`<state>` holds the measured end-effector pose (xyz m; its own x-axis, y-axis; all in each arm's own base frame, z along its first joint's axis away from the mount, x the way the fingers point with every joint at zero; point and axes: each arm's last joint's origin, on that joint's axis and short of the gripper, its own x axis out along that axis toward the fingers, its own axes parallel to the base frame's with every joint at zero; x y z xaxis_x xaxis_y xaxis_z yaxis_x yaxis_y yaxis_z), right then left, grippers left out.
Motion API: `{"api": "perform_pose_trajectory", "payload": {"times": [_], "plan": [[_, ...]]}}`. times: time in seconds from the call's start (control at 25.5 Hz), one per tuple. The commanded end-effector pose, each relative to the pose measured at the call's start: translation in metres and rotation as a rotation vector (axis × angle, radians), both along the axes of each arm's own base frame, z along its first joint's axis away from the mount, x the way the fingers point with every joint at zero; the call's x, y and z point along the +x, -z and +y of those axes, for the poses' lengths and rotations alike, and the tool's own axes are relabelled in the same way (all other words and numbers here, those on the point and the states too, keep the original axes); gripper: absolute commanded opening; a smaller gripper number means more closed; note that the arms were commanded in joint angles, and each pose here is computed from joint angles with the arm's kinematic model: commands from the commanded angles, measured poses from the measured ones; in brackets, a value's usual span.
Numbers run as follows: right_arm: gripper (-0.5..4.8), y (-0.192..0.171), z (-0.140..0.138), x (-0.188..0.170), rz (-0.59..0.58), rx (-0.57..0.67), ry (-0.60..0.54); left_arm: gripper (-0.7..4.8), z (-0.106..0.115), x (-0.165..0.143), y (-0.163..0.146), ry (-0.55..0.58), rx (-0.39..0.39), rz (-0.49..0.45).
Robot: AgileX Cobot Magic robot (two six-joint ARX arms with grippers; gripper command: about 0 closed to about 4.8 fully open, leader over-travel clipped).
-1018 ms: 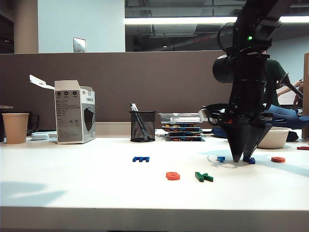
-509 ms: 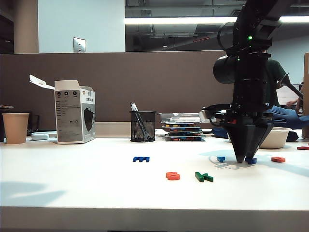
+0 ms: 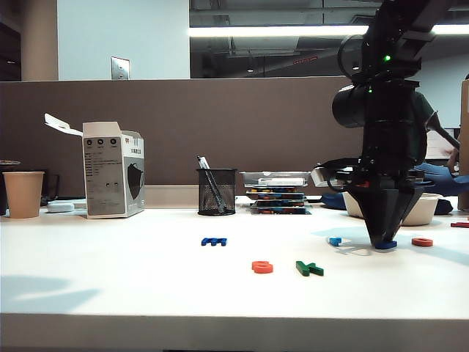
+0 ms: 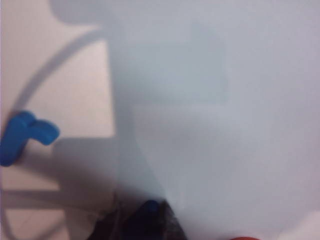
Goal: Select the appropriate letters from the row of letter magnets placed on the table to arrange into the word "sky".
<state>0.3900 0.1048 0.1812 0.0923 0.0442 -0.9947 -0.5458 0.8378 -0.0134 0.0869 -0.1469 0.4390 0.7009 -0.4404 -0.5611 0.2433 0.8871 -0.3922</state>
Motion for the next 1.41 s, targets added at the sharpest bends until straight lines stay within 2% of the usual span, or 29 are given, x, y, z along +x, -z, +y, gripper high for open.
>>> {"api": "perform_pose_trajectory", "payload": {"times": [0.04,0.2,0.35,0.74,0.98,1.25,1.41], "plan": [[1.0,0.003,-0.001,-0.001,0.01,-0.021,-0.001,-0.04,0.0,0.0,-0.002,0.001,-0.008,-0.009],[0.37,0.002,-0.001,0.0,0.008,-0.02,-0.001,-0.04,0.0,0.0,-0.002,0.001,-0.008,-0.009],[-0.03,0.002,-0.001,0.0,0.009,-0.02,0.0,-0.04,0.0,0.0,-0.002,0.001,-0.008,-0.009],[-0.02,0.002,-0.001,-0.004,0.039,-0.019,-0.002,-0.04,0.0,0.0,-0.002,0.001,-0.008,-0.009],[-0.02,0.002,0.0,-0.008,0.098,0.031,0.01,-0.04,0.0,0.0,-0.002,0.001,-0.008,-0.009],[-0.02,-0.004,0.002,-0.012,0.106,0.05,0.017,-0.04,0.0,0.0,-0.002,0.001,-0.008,-0.009],[-0.02,-0.015,0.003,-0.015,0.093,0.101,0.042,-0.04,0.0,0.0,-0.002,0.001,-0.008,-0.009]]}}
